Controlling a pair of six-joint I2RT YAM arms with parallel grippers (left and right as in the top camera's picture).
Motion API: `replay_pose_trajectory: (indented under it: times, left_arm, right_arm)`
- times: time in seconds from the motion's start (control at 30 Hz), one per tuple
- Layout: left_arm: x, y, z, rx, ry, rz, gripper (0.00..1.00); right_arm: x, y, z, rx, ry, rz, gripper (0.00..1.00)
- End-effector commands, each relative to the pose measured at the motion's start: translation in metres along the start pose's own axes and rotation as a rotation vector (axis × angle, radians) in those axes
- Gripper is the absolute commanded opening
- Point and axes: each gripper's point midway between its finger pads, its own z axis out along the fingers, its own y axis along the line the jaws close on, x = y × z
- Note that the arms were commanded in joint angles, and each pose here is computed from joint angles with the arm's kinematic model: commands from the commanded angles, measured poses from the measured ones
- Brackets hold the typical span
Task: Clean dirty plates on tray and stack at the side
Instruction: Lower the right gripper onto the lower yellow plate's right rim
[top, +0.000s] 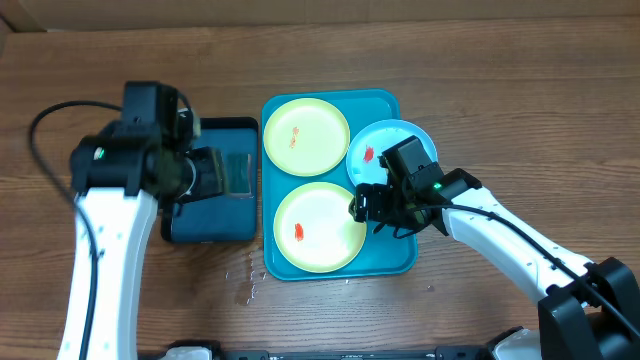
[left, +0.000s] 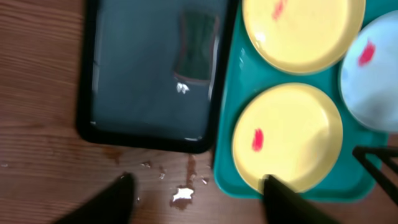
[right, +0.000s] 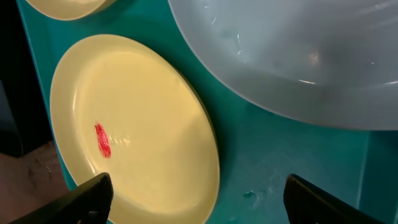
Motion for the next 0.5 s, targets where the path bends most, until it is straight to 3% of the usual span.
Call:
replay_pose_trajectory:
  times: [0.0, 0.27, 0.33, 0.37, 0.43, 0.47]
  left_arm:
    - [-0.006, 0.016, -0.016, -0.079, -0.095, -0.068, 1.0]
    - [0.0, 0.016, -0.012, -0.08, -0.056, -0.067, 1.0]
    - [0.001, 0.016, -0.011, -0.081, -0.048, -0.064, 0.92]
    - [0.001, 0.015, -0.011, -0.08, -0.047, -0.054, 0.73]
    - [0.001, 0.015, -0.011, -0.079, -0.046, -0.017, 0.14]
    - [0.001, 0.015, -0.011, -0.08, -0.046, -0.013, 0.04]
  right_arm:
    - [-0.005, 0.0, 0.002, 0.01, -0.029, 0.04, 0.9]
    - [-0.001, 0.001, 0.006, 0.029, -0.04, 0.071, 0.85]
    - [0.003, 0.003, 0.01, 0.034, -0.045, 0.065, 0.82]
    - [0.004, 0.003, 0.012, 0.043, -0.055, 0.069, 0.81]
    - [0.004, 0.003, 0.015, 0.056, -0.077, 0.071, 0.78]
    - [0.004, 0.003, 0.016, 0.056, -0.086, 0.065, 0.75]
